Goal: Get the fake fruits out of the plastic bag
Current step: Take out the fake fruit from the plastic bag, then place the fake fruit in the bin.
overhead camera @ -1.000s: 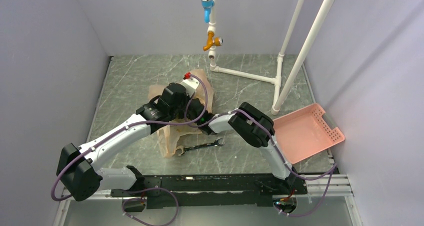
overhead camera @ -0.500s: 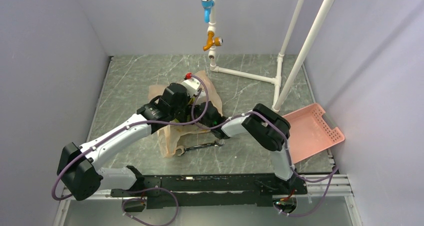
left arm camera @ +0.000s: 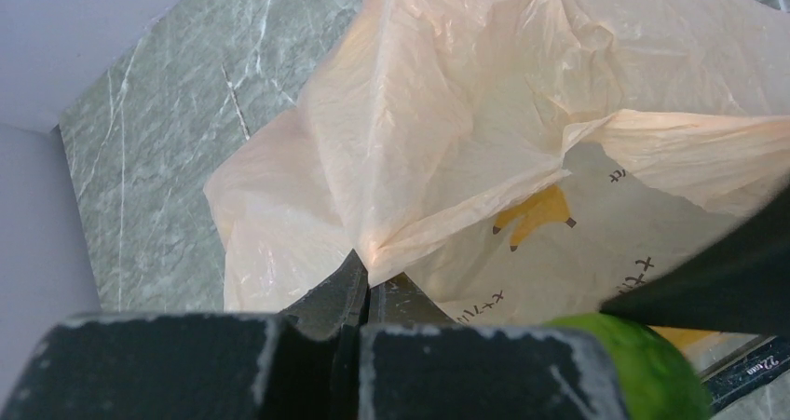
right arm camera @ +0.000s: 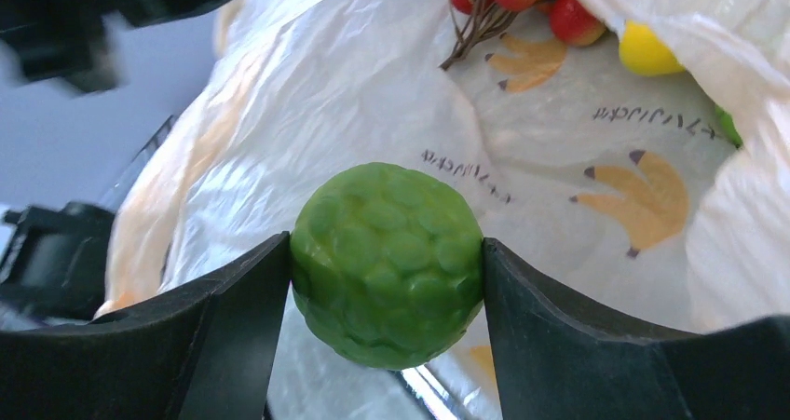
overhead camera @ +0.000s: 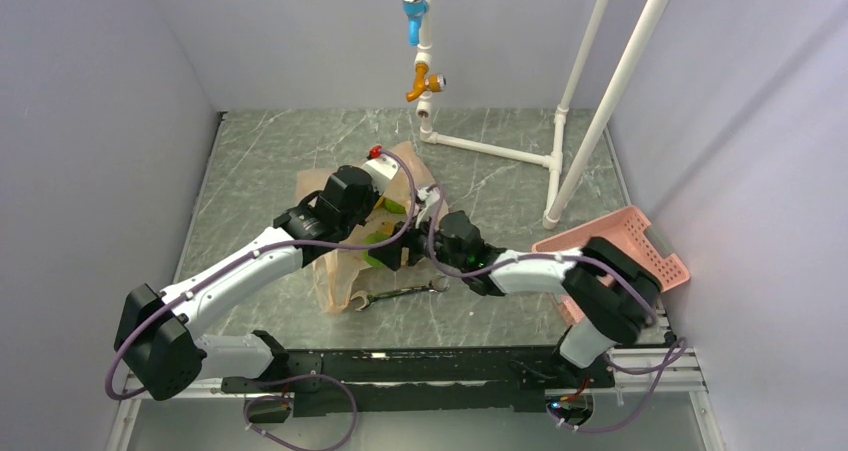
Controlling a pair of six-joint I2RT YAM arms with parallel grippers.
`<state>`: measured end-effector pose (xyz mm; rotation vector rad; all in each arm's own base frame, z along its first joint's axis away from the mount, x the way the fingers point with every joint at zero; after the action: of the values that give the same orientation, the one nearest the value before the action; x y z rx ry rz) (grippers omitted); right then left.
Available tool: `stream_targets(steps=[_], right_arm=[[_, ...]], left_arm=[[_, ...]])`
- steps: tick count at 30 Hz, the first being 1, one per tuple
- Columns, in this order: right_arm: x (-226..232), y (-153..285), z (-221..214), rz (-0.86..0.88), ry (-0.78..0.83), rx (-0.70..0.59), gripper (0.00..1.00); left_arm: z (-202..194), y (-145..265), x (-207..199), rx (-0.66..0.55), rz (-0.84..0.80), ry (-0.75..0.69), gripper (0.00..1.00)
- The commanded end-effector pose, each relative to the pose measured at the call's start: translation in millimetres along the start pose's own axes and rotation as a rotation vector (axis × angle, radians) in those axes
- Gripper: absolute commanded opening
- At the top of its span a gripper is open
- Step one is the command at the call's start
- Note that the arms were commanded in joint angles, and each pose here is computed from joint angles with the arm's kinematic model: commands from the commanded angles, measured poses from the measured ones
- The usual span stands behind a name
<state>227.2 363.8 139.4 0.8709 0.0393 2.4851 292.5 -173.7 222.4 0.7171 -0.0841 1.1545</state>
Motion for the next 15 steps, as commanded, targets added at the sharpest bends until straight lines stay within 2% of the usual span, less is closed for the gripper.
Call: stream_targets(steps=[1, 3, 8, 12, 13, 15], right_arm=[[22, 40, 23, 0.027, 0.053, -0.046, 0.0], [18, 61, 35, -0.05, 0.08, -0.099, 0.0], [-15, 131, 75, -0.365, 0.026, -0.336, 0.0], [-53, 193, 97, -0.734, -0.093, -0.544, 0.0], [-68, 215, 98, -0.877, -0.115, -0.61, 0.0], [-86, 245, 95, -1.052, -0.165, -0.693, 0.0]], left_arm=[[13, 4, 5, -0.052, 0.01, 0.019, 0.0], [13, 4, 6, -0.051, 0.013, 0.017, 0.0], [15, 5, 7, -0.044, 0.019, 0.024, 0.0], [16, 7, 10, -0.039, 0.031, 0.026, 0.0], [16, 7, 10, -0.04, 0.033, 0.028, 0.0], [17, 9, 11, -0.045, 0.033, 0.032, 0.0]])
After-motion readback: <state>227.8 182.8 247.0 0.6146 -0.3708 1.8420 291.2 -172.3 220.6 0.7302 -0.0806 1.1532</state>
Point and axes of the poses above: each gripper's point midway between its finger pads, its own y axis back along the fingers, its own x axis along the line the jaws close on, z = x × y, the point moved 4 cm from there along y, back along the fingers, and after that the axes turned 4 degrees about -y, right-handed, at the moved point
